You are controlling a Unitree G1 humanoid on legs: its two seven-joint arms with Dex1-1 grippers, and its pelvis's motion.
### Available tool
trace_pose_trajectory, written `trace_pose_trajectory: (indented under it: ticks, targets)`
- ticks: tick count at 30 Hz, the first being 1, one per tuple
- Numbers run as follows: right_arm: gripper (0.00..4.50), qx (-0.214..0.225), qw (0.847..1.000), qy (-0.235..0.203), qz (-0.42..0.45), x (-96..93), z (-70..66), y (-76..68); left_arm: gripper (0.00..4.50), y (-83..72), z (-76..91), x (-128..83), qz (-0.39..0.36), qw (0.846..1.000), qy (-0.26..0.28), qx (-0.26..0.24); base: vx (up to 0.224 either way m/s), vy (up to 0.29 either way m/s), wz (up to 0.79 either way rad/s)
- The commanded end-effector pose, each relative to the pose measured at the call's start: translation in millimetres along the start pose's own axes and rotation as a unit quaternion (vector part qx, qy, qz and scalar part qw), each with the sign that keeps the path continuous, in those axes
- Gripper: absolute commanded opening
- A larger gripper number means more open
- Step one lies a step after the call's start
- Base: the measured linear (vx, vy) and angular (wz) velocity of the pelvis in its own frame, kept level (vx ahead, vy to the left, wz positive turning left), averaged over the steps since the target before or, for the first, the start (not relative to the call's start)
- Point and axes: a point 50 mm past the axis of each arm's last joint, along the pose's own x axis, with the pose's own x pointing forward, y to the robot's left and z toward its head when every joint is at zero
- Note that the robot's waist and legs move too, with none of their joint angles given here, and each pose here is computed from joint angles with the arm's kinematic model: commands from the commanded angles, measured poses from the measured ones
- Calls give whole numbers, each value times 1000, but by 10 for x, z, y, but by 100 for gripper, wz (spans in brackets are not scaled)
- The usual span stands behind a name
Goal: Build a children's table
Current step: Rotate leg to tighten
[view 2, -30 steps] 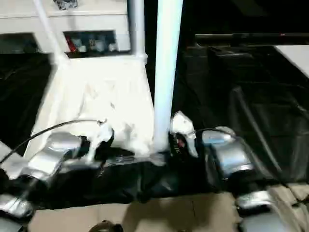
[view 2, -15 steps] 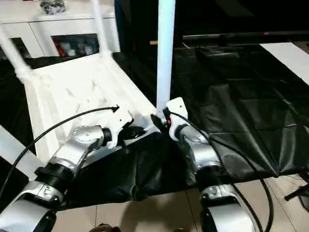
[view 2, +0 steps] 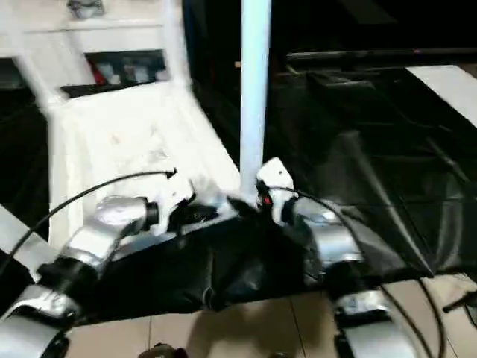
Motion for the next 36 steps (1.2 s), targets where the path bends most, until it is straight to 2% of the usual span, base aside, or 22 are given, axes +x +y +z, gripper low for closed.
trace_pose_trajectory:
  ticks: [1, 3, 5, 10, 11, 15, 16, 23, 25, 27, 32, 35, 36]
  targets:
    - [385, -23, 993, 3, 114, -47, 13, 159, 0, -36, 163, -10, -40, 998, -33, 40, 0, 0, 0]
    - [385, -28, 990, 9, 135, -87, 5, 172, 0, -36, 156, -37, -47, 998, -31, 41, 0, 0, 0]
    - [385, -31, 980, 29, 193, -189, -27, 208, 0, -46, 130, -125, -71, 996, -26, 44, 0, 0, 0]
    - [385, -27, 971, 45, 234, -248, -38, 234, 0, -40, 89, -214, -85, 995, -16, 46, 0, 0, 0]
    - [359, -27, 971, 46, 235, -249, -38, 235, 0, -40, 88, -217, -86, 995, -15, 46, 0, 0, 0]
    - [347, -22, 968, 46, 248, -257, -27, 248, 0, -42, 76, -250, -91, 995, -12, 45, 0, 0, 0]
    - [324, -19, 965, 46, 259, -261, -20, 267, 0, -50, 70, -265, -97, 994, -11, 44, 0, 0, 0]
    - [275, -13, 960, 50, 276, -270, -42, 323, 0, -68, 64, -259, -101, 994, -13, 39, 0, 0, 0]
    - [249, -12, 960, 50, 276, -269, -47, 330, 0, -70, 65, -251, -100, 994, -16, 38, 0, 0, 0]
    - [249, -9, 960, 49, 276, -267, -54, 339, 0, -75, 66, -242, -99, 994, -18, 36, 0, 0, 0]
    - [209, 5, 965, 28, 260, -224, -61, 372, 0, -51, 88, -193, -72, 997, -28, 29, 0, 0, 0]
    - [202, 25, 985, -3, 170, -52, -45, 312, 0, 47, 139, -58, 7, 999, -32, 11, 0, 0, 0]
    - [200, 29, 986, -5, 161, -35, -44, 305, 0, 52, 146, -46, 12, 999, -33, 10, 0, 0, 0]
